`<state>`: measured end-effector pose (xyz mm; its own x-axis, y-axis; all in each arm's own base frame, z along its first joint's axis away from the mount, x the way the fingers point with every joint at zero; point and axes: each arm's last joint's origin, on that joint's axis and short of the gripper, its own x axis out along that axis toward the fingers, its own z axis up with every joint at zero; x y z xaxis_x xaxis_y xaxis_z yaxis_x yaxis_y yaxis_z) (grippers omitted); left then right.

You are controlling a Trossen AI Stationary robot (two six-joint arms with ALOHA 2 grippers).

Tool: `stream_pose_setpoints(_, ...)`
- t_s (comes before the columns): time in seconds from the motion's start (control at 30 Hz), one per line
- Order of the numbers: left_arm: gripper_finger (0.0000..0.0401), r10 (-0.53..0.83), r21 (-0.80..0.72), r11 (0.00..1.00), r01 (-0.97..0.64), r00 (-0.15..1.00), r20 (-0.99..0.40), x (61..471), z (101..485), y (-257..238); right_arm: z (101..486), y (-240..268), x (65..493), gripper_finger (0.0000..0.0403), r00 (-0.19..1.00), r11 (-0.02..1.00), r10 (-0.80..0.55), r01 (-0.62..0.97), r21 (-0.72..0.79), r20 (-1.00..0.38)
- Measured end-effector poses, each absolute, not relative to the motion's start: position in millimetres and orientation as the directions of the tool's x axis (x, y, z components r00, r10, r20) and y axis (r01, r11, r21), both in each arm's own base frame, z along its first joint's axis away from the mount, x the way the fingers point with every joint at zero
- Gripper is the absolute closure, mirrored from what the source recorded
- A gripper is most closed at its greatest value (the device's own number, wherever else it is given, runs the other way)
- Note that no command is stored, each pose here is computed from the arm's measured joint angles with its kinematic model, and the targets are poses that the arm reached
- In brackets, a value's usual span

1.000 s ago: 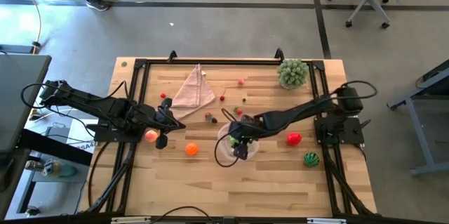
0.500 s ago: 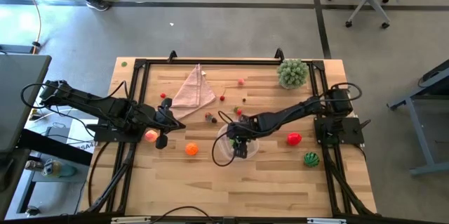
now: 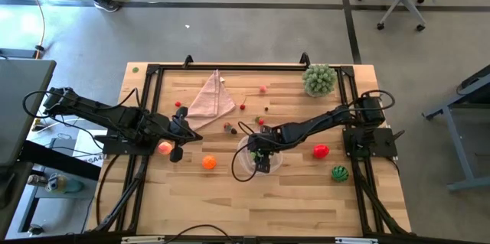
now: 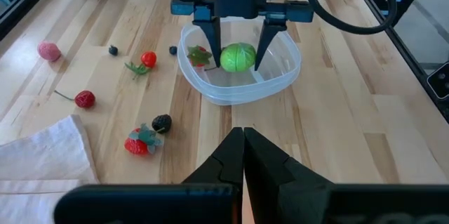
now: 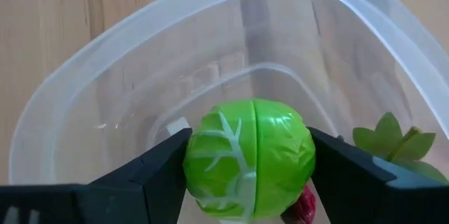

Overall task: Pick and placing Produce into tupperware
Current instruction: Put the cabbage into the transparent bin

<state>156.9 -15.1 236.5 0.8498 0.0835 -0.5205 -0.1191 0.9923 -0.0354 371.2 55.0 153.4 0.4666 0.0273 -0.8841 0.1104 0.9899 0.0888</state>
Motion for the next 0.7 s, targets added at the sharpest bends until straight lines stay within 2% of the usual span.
stream_pose_setpoints(0.7, 0.04, 0.084, -0.035, 0.992, -0.119, 0.85, -0.521, 156.9, 236.4, -15.1, 154.1, 54.4, 371.6, 0.0141, 0.478, 0.992, -0.029, 0.124, 0.035, -0.878)
